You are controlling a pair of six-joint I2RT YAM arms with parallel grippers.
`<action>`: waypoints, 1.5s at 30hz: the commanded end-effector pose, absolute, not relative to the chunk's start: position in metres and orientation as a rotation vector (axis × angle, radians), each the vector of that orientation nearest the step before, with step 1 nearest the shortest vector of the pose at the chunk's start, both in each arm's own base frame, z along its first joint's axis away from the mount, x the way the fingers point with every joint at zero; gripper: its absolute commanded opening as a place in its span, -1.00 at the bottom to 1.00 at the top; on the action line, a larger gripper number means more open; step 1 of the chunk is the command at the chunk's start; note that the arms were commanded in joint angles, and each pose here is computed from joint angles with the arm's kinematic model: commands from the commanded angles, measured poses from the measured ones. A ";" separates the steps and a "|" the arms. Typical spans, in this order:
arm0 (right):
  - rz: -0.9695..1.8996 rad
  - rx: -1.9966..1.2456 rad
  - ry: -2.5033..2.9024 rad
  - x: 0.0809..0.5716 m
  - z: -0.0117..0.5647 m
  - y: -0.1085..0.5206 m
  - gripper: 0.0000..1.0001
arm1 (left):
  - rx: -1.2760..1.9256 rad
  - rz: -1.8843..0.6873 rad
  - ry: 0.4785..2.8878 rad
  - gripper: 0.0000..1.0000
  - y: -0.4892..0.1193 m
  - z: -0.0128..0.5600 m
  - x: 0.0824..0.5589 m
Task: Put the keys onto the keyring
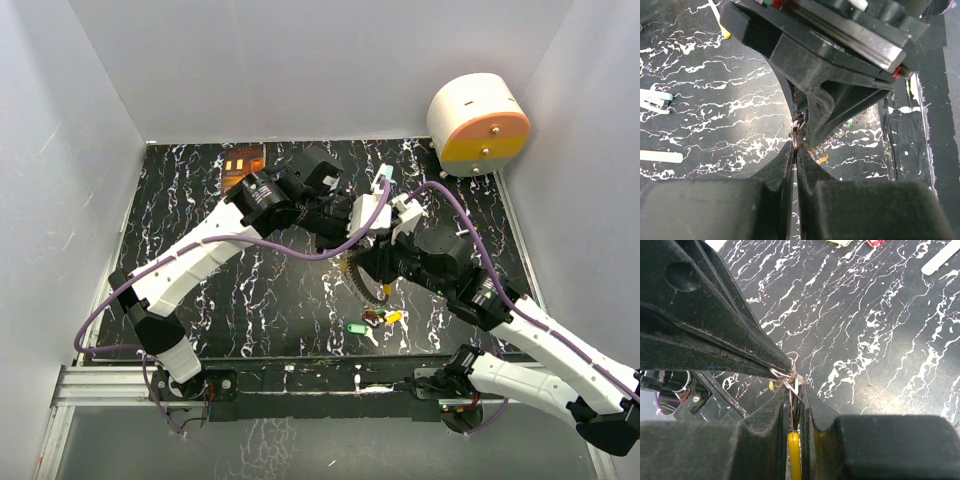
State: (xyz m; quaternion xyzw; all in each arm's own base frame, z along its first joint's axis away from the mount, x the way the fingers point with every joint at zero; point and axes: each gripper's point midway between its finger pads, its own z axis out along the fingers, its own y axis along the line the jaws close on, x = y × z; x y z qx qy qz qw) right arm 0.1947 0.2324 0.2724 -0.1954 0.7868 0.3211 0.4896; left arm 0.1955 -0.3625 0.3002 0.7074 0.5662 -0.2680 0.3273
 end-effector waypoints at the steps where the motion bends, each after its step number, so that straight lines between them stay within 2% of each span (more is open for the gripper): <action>1: 0.860 -0.444 1.744 0.192 0.326 0.234 -0.83 | 1.847 -0.685 1.489 -1.00 -0.355 0.302 0.191; 10: 0.835 -0.440 1.717 0.180 0.332 0.214 -0.27 | 1.647 -0.658 1.427 -1.00 -0.357 0.319 0.201; 15: 0.774 -0.457 1.682 0.175 0.341 0.196 -0.12 | 1.611 -0.708 1.377 -1.00 -0.355 0.325 0.190; 17: 0.768 -0.479 1.647 0.171 0.348 0.193 -0.15 | 1.614 -0.733 1.346 -1.00 -0.353 0.328 0.184; 22: 0.799 -0.556 1.601 0.163 0.357 0.199 -0.41 | 1.617 -0.794 1.272 -1.00 -0.351 0.338 0.169; 35: 0.902 -0.708 1.496 0.156 0.371 0.231 -0.47 | 1.612 -0.891 1.256 -1.00 -0.351 0.343 0.156; 45: 0.895 -0.723 1.491 0.157 0.370 0.232 -0.80 | 1.625 -0.919 1.221 -1.00 -0.351 0.346 0.150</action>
